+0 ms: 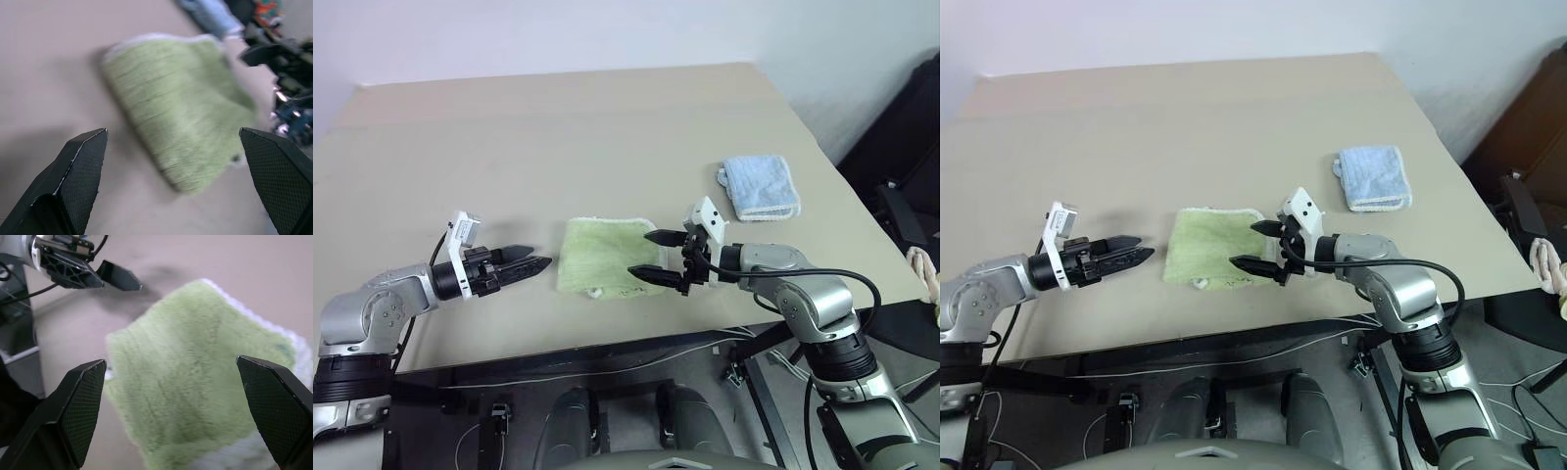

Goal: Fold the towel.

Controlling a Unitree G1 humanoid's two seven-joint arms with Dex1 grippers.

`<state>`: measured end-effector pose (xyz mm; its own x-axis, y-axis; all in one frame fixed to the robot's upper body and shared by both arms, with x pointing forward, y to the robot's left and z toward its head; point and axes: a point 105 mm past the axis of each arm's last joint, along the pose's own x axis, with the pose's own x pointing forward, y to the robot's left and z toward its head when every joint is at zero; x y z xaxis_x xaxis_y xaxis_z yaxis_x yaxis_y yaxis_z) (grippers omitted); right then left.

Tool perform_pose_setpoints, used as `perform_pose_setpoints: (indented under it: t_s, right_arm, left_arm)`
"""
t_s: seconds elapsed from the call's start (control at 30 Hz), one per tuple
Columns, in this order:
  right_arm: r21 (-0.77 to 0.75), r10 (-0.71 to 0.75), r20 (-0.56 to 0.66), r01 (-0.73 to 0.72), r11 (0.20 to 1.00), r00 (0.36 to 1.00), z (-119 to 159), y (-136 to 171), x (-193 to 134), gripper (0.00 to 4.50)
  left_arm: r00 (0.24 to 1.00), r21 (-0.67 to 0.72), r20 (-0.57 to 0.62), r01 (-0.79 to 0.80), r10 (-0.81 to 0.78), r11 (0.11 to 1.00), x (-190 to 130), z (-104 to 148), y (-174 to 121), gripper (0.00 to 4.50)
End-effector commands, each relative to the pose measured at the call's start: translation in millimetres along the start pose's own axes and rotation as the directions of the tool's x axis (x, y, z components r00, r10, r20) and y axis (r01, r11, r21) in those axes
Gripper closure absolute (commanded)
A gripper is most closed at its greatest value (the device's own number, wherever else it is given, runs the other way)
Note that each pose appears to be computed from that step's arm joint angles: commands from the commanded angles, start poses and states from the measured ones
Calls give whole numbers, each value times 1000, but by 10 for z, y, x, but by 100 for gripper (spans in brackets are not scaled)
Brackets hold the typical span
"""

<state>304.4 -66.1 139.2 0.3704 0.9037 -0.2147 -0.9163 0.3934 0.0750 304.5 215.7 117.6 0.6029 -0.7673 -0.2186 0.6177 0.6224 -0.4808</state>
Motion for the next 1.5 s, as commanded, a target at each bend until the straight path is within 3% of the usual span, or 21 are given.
perform_pose_setpoints:
  t_s: [0.03, 0.27, 0.47, 0.93, 1.07, 1.17, 1.47, 1.5]
  right_arm:
    - [-28, 28, 17, -27, 999, 999, 81, 75, 29, 3]
    - [10, 6, 11, -6, 1000, 1000, 60, 63, 27, 3]
    - [23, -8, 9, 8, 1000, 1000, 54, 76, -12, 3]
    - [-10, -93, -8, 93, 996, 996, 137, -24, -273, 3]
    - [9, -123, -1, 123, 992, 992, 133, -29, -333, 3]
    - [27, -139, 0, 139, 990, 990, 125, -37, -341, 3]
    - [35, -199, 0, 199, 979, 980, 103, -92, -383, 3]
    - [35, -208, 0, 208, 978, 978, 100, -105, -388, 1]
  left_arm:
    - [999, -120, 49, -8, 14, 993, 24, 76, 18, 0]
    - [997, -388, 57, 64, -46, 919, 247, -13, -18, 0]
    - [994, -502, 13, 101, -110, 859, 428, -95, -94, 0]
    - [953, -503, -148, 159, -266, 850, 885, -197, -263, 0]
    - [911, -560, -187, 210, -369, 801, 1042, -210, -460, 0]
    - [884, -574, -234, 210, -404, 791, 1093, -296, -532, 0]
    - [859, -552, -241, 261, -451, 792, 1155, -214, -604, 0]
    - [858, -548, -247, 260, -451, 795, 1153, -226, -603, 18]
